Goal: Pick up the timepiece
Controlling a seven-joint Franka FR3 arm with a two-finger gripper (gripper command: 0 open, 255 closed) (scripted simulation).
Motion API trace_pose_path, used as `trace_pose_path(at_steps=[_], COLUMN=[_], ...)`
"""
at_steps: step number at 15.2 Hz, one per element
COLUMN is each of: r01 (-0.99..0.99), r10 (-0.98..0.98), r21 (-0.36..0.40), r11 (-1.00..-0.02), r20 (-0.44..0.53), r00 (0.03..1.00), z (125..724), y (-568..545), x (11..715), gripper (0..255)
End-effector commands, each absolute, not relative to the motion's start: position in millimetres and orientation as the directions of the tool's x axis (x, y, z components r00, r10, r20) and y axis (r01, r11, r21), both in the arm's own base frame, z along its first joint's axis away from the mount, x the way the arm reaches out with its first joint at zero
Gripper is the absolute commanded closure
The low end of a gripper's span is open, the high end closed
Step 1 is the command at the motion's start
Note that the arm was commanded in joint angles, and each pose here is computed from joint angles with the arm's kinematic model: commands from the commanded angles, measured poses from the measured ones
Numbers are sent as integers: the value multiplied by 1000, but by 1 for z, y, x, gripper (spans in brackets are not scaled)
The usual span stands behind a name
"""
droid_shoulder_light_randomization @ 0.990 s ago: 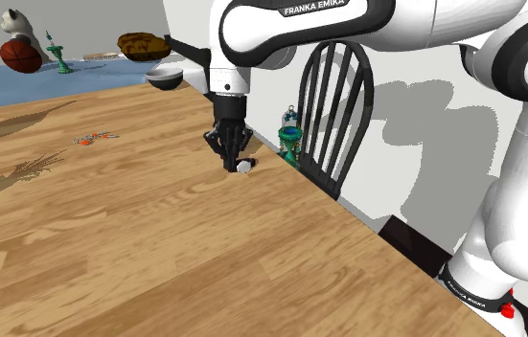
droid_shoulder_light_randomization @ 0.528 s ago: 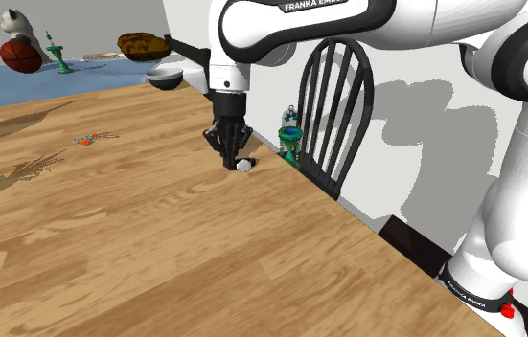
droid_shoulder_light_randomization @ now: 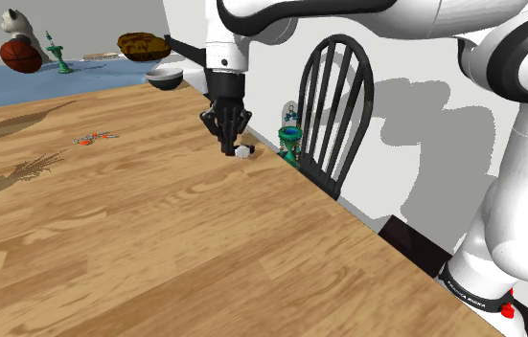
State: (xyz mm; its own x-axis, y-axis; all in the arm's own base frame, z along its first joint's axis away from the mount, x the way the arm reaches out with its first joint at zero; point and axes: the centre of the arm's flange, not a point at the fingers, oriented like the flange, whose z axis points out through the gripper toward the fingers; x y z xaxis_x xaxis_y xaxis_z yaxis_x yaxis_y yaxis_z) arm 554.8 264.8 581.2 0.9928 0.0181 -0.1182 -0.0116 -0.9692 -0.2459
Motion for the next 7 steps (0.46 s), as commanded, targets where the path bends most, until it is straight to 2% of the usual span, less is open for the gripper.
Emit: trace_pose_path(at_steps=[1,7], r01=[-12,-12], r10=[18,18], r21=[-246,-246], r11=[-969,-969], r20=[-119,-119], r00=[993,993], z=[591,613], y=[265,265], x=[554,554], gripper=[255,255])
